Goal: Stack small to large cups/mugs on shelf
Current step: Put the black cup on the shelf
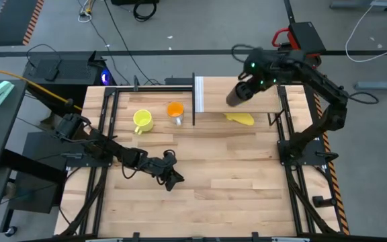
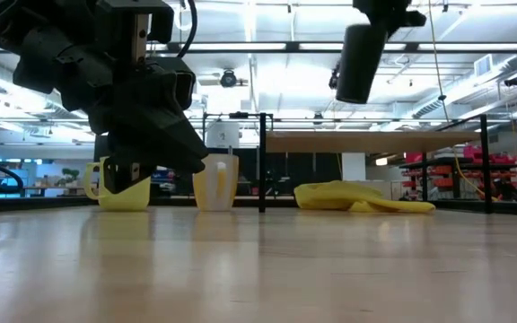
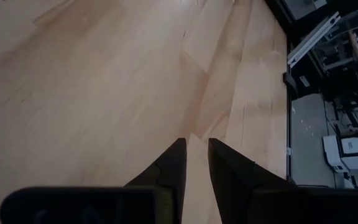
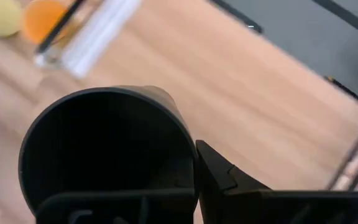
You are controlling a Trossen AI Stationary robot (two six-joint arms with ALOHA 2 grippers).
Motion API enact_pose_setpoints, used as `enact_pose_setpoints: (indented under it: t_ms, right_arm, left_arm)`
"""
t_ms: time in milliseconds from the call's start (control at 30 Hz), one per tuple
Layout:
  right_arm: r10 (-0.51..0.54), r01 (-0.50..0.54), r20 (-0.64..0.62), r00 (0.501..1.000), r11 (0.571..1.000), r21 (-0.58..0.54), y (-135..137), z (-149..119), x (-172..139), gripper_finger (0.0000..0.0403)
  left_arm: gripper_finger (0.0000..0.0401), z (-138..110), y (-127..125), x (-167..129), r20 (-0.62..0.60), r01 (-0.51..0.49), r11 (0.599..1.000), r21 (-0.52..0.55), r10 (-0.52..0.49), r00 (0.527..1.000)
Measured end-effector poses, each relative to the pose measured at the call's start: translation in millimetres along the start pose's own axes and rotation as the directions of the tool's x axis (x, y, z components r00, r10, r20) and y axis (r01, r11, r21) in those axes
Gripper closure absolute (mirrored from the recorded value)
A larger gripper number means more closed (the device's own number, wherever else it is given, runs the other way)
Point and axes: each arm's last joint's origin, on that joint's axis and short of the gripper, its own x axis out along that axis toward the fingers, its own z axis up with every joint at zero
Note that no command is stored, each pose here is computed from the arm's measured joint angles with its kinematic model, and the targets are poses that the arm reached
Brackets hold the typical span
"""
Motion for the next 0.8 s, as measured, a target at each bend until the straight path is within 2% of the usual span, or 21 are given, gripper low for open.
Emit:
enact_pose_setpoints:
  t_ms: [400,567,800]
  right_arm:
    - [-0.134,0.134,-0.016,0.991,0.976,0.169,-72,22,9,0.04]
    - [-0.13,0.134,-0.03,0.991,0.969,0.206,-88,24,11,0.04]
    - [-0.131,0.139,-0.05,0.99,0.968,0.211,-93,23,16,0.04]
  left_arm:
    - [0.033,0,0,0,0.0,0.001,1.0,0.0,-0.001,1.0]
    - [0.0337,1,1,0,0.004,-0.003,1.0,-0.002,0.003,1.0]
    - [0.0341,4,3,0,0.007,-0.005,1.0,-0.008,0.005,1.0]
